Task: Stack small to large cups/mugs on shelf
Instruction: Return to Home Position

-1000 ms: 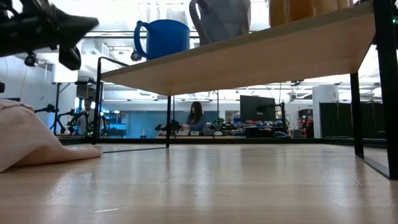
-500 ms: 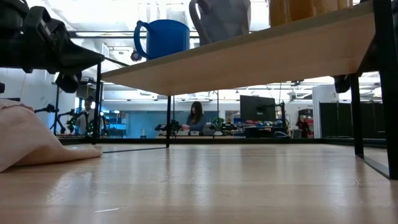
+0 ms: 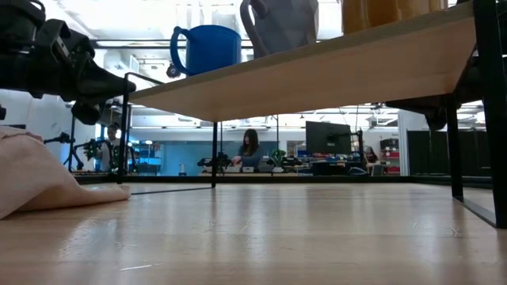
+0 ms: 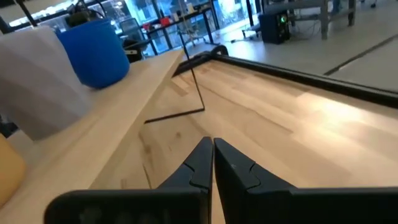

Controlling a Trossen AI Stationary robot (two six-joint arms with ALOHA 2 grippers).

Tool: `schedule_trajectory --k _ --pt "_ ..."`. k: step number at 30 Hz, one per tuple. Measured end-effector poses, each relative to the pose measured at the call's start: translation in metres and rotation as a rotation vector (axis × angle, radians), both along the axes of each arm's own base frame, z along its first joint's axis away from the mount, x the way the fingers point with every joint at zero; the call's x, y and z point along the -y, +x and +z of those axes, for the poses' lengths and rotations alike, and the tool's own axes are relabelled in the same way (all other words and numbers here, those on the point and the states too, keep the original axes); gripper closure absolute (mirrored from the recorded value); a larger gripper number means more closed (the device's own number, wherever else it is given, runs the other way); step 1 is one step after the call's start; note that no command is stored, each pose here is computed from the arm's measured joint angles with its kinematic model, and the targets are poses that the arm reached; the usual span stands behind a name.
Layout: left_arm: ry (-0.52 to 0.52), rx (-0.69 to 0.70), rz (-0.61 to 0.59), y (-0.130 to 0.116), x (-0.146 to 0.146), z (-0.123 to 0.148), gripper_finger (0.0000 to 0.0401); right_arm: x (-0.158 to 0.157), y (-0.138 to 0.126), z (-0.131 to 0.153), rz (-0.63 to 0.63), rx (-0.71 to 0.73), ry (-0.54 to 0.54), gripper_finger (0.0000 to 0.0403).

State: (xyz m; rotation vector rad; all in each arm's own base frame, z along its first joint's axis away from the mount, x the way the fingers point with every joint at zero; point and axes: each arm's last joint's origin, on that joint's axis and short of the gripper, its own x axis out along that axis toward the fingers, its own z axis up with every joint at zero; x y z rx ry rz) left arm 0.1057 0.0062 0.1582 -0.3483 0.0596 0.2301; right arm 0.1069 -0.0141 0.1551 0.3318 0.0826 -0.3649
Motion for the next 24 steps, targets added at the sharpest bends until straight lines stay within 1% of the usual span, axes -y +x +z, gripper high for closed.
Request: schedule_trajectory --k 3,7,24 --pt "0.0 -0.01 0.0 0.0006 0.0 -0.0009 0.0401 0.0 0.0006 -0.001 -0.002 -0.007 0.013 0.0394" --pt "0.0 -0.007 0.0 0.0005 0.0 -0.0006 0.0401 0.0001 0.0009 0.0006 0.001 0.002 -0.01 0.0394" --pt "0.001 0.002 0.0 0.0004 0.0 0.0002 0.0401 0.0001 0.001 0.0009 0.001 0.005 -0.012 0.0394"
